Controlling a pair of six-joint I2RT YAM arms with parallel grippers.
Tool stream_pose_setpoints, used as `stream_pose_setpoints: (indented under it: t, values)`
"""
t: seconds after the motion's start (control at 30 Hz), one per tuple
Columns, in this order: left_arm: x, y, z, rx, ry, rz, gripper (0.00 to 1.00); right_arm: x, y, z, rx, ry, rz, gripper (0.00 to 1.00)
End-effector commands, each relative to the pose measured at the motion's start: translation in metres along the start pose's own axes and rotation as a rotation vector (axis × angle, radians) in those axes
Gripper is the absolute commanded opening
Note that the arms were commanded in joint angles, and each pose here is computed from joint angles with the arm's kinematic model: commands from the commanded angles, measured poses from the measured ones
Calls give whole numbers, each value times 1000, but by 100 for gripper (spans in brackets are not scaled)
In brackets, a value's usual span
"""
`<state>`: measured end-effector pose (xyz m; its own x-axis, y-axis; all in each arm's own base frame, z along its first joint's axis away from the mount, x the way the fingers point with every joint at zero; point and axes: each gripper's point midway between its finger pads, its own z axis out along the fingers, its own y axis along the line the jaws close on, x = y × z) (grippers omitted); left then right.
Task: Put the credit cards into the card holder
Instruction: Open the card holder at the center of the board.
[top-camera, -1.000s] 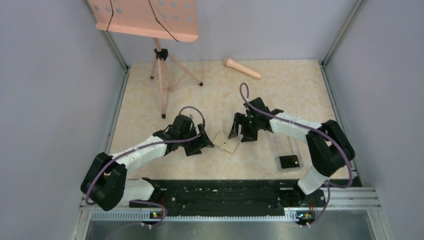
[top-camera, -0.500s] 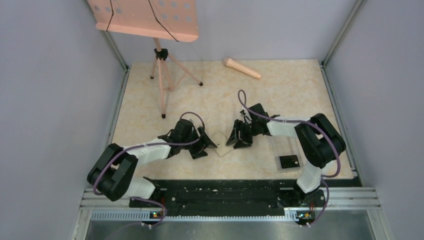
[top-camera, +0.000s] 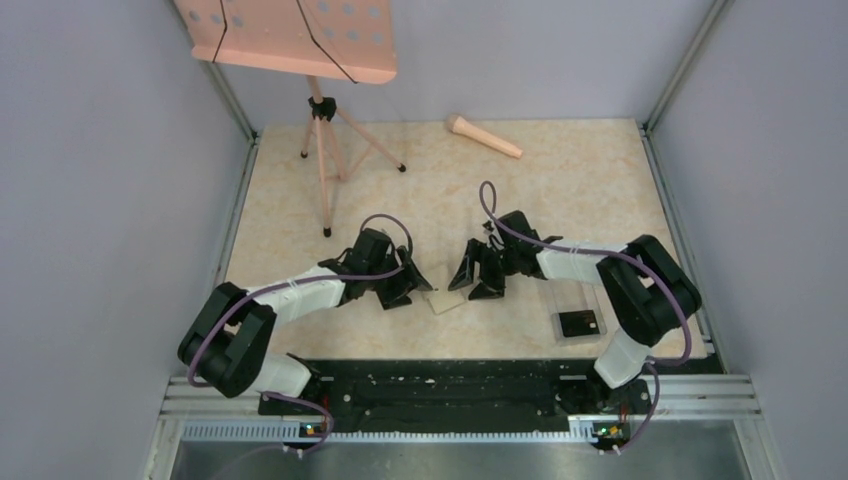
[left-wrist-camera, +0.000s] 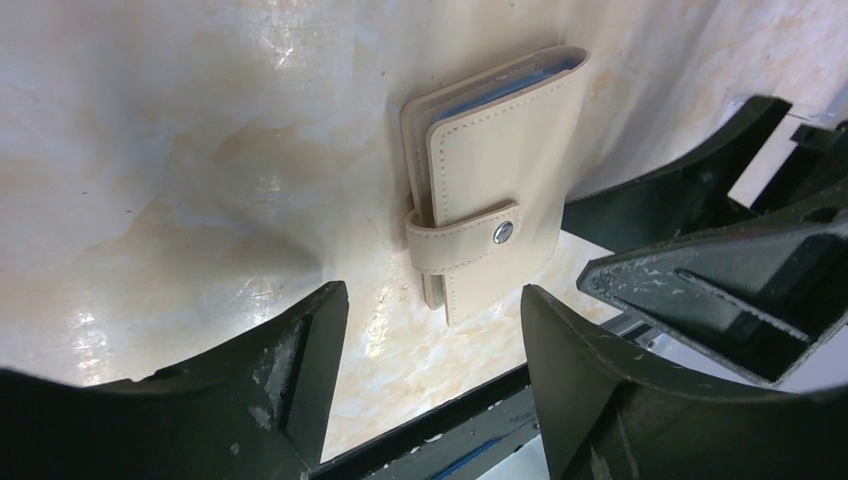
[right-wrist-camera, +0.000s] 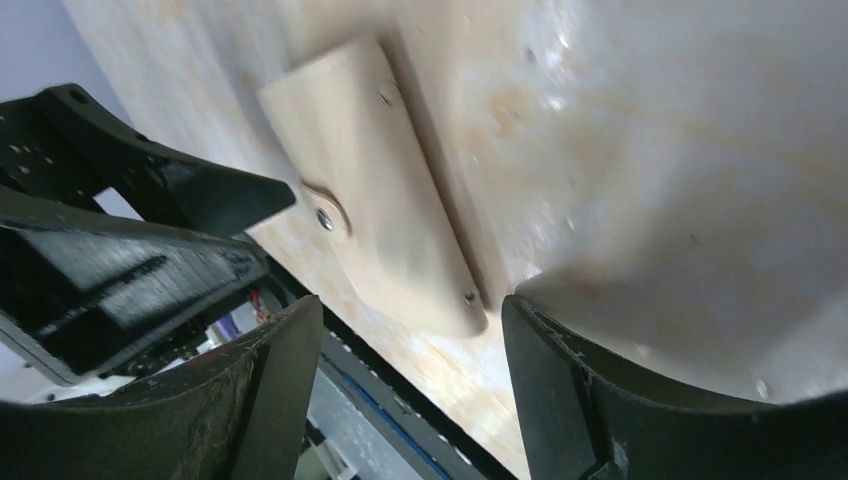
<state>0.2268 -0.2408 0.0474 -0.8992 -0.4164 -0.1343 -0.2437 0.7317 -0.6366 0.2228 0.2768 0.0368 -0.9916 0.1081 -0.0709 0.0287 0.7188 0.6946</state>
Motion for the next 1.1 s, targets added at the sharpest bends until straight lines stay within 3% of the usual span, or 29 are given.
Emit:
stream_pose_setpoints:
  t: [0.0, 0.23, 0.43, 0.57, 0.7, 0.83, 0.9, 1.07]
  values:
    - [-8, -14, 2, 48, -24, 21, 67, -32, 15, 18, -76, -67, -2, 67]
    - [-4, -20, 20, 137, 5, 14, 52, -27, 31, 34, -275, -30, 33, 64]
    - [2, -26, 17, 222, 10, 12, 37, -20, 59, 11, -455, -59, 4, 60]
    - [-6, -40, 0, 271, -43, 41, 36, -21, 69, 1, -483, -82, -14, 48]
    - [-14, -52, -15, 286, -89, 78, 39, -17, 63, 7, -393, -78, -59, 41]
    - [-17, -59, -25, 289, -105, 107, 43, -16, 70, 5, -393, -93, -90, 10]
    - [-20, -57, -30, 262, -123, 126, 50, -19, 71, 1, -377, -109, -106, 1]
    - [-27, -48, -52, 179, -185, 184, 72, -25, 76, -17, -295, -154, -159, 0]
